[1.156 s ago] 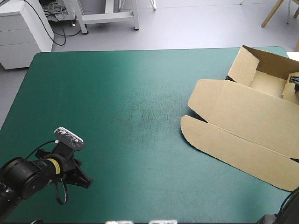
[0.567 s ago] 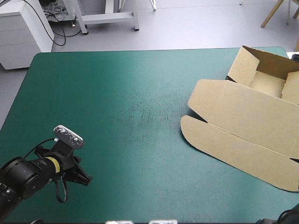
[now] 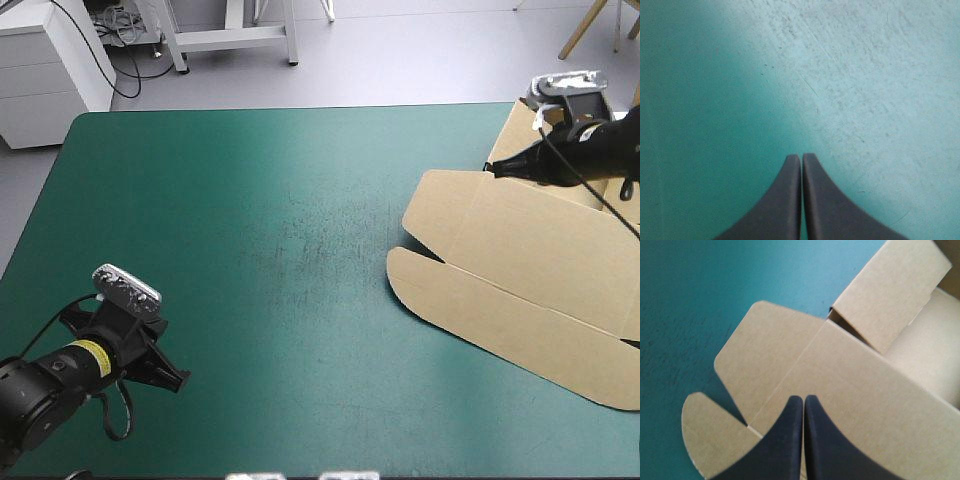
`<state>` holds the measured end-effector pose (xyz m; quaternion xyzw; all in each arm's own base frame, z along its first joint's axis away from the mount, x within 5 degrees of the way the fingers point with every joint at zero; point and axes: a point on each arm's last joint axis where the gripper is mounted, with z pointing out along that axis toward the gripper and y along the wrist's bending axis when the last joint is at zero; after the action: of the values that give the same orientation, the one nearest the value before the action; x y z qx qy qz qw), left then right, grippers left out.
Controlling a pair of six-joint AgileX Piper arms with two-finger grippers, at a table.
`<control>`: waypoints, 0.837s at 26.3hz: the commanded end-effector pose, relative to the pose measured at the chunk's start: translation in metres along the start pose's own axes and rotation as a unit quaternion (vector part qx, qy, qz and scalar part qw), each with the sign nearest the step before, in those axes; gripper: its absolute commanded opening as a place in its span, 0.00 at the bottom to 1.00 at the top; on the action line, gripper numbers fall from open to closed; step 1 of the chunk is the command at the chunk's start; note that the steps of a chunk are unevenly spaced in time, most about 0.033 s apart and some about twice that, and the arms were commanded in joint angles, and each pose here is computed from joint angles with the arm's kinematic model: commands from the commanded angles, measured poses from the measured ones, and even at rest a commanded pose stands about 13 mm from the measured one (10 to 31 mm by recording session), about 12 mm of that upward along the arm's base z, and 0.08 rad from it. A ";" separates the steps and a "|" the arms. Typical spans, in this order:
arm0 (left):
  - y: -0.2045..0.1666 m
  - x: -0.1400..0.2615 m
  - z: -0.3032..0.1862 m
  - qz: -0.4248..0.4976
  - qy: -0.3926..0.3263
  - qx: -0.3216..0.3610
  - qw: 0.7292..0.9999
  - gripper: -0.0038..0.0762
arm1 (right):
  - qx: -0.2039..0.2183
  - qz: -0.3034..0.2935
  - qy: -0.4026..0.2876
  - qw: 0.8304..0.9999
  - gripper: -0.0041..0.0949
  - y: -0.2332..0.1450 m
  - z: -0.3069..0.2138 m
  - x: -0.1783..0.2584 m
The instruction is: Fold the box
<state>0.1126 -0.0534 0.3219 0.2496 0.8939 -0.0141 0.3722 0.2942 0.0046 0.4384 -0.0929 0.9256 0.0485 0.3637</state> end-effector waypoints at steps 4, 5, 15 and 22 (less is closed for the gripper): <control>0.003 0.010 -0.021 -0.006 -0.071 -0.003 0.997 0.04 | 0.000 -0.015 -0.066 0.998 0.03 0.022 -0.036 0.044; 0.004 0.013 -0.023 -0.007 -0.075 -0.003 0.997 0.04 | 0.001 -0.015 -0.069 0.998 0.03 0.024 -0.040 0.055; 0.001 0.039 -0.041 -0.032 -0.123 0.021 0.992 0.04 | 0.020 -0.043 -0.129 0.991 0.03 0.047 -0.089 0.165; 0.003 0.050 -0.044 -0.027 -0.096 0.017 0.995 0.04 | 0.023 -0.051 -0.147 0.988 0.03 0.058 -0.091 0.234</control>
<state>0.0540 -0.0193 0.3125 0.2247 0.8687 -0.0608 0.4372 0.0602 0.0150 0.3479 -0.1219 0.8766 0.0278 0.4647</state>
